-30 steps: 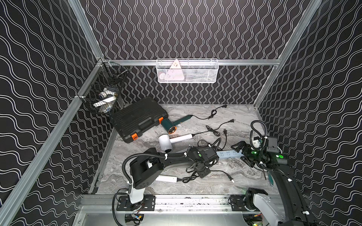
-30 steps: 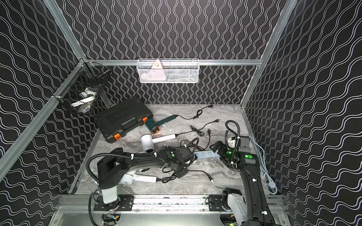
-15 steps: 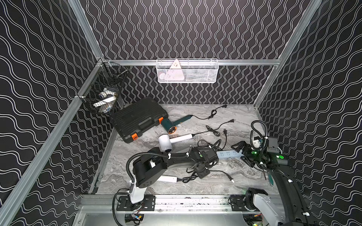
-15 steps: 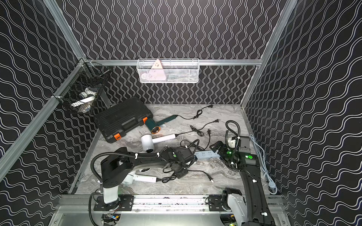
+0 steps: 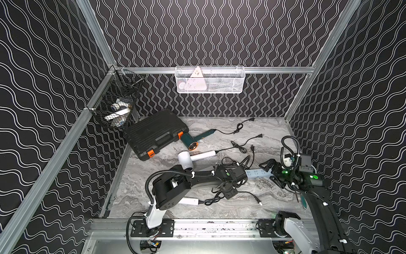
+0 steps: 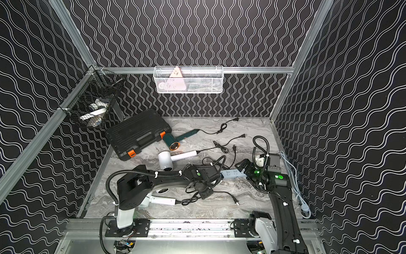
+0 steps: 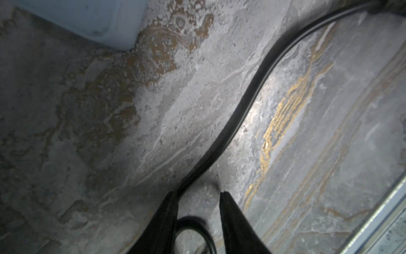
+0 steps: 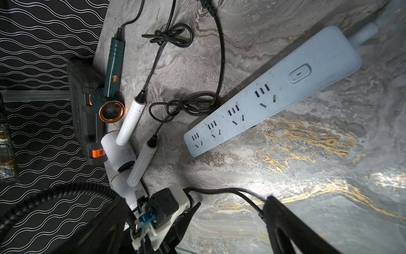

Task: Charge the blow dryers
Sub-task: Pick up the plug from the center of the board.

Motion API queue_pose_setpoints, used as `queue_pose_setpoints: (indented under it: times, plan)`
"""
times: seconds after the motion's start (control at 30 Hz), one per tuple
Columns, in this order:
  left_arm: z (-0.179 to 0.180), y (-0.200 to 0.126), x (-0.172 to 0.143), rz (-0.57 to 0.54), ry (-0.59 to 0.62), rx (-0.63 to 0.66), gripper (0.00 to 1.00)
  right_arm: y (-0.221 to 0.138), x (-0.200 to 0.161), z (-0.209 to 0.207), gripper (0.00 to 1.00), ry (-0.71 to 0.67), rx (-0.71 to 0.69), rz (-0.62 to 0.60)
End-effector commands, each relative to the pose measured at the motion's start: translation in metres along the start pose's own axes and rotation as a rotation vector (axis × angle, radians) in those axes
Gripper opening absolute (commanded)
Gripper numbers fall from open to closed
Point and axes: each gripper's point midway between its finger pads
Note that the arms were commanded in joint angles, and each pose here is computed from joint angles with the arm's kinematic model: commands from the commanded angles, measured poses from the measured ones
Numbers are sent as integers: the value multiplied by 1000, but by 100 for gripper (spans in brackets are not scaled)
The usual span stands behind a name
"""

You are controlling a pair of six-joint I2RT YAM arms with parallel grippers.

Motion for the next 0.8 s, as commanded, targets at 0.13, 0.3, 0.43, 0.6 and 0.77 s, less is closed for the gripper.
queue_pose_setpoints:
  times: [0.13,0.3,0.43,0.6,0.77]
  plan:
    - [0,12,-14,56,16,1,37,-1,-2,0,100,-2,0,7]
    - [2,10,-15,51,17,14,27,-1,-3,0,100,-2,1,8]
    - [4,5,-15,49,28,25,15,-1,-3,-1,100,2,0,10]
    - [5,-5,-11,35,36,35,7,-1,-3,-1,100,2,-1,9]
    - [13,-24,-6,18,59,75,2,-2,-3,-1,100,1,-4,9]
Point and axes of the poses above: each gripper's point midway between its finger pads, its own y axis out along the fingers, its own z axis along the line the jaws close on, x = y × z, and after that the axes turned 13 degrees about y, right-handed
